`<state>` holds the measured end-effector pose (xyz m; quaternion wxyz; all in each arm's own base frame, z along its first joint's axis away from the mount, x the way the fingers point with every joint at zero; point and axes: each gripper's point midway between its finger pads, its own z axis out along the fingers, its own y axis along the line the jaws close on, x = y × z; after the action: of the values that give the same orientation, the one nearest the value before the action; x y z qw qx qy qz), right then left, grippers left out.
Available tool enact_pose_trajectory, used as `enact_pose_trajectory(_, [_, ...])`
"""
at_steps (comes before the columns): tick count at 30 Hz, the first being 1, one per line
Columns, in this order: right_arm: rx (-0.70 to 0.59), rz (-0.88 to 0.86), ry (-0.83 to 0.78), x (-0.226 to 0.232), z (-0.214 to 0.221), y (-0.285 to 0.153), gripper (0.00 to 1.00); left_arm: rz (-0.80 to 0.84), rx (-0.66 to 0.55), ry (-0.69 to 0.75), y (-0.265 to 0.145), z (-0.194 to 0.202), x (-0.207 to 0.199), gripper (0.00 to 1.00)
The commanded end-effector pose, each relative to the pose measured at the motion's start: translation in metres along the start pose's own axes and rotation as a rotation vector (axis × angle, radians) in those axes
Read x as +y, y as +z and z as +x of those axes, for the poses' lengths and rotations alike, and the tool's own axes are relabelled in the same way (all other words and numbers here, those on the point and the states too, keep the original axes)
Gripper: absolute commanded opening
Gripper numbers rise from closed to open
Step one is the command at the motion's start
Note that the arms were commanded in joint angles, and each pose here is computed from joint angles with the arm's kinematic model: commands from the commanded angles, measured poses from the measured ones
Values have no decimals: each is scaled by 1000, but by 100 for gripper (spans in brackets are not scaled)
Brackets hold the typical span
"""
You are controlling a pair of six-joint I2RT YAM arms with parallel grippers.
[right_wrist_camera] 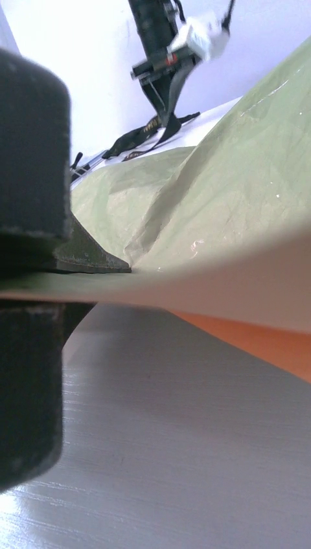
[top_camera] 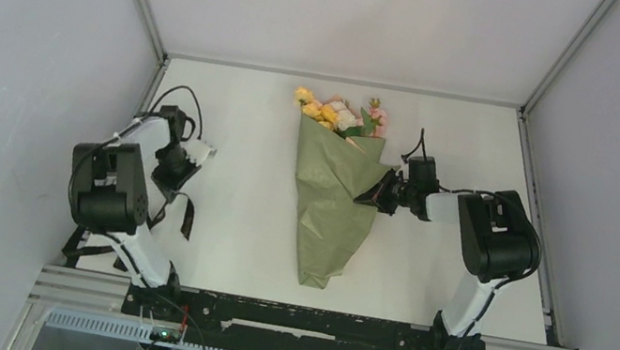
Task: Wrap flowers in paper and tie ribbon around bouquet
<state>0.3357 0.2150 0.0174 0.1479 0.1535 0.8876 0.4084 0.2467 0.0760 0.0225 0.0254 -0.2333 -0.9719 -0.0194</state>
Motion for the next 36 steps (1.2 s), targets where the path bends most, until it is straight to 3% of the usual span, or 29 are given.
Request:
enact_pose_trajectory(1, [-34,-32,-34,11,-10,-9,0,-1,-364,76,-102,-62,-35,0])
enact_pose_trajectory(7, [-60,-21,-31,9,-18,-17,0,31,-734,337,-263,-108,-137,0])
enact_pose_trajectory(11, [-62,-18,-29,8,-19,-18,0,-9,-1040,335,-381,-108,-163,0])
enact_pose_trajectory(14, [-64,-24,-29,9,-20,-17,0,2,-1149,352,-415,-98,-172,0])
enact_pose_trajectory(17, [-62,-39,-23,10,-20,-16,0,57,-1072,359,-387,-98,-181,0])
enact_pose_trajectory(23, [-59,-35,-23,11,-23,-16,0,166,-767,554,-270,-89,-220,0])
enact_pose_trajectory(28, [-61,-39,-17,16,-29,-15,0,303,-616,925,-214,-68,-317,0])
enact_pose_trajectory(36, [-58,-74,3,40,-40,-19,0,344,-527,1330,-185,-60,-447,0])
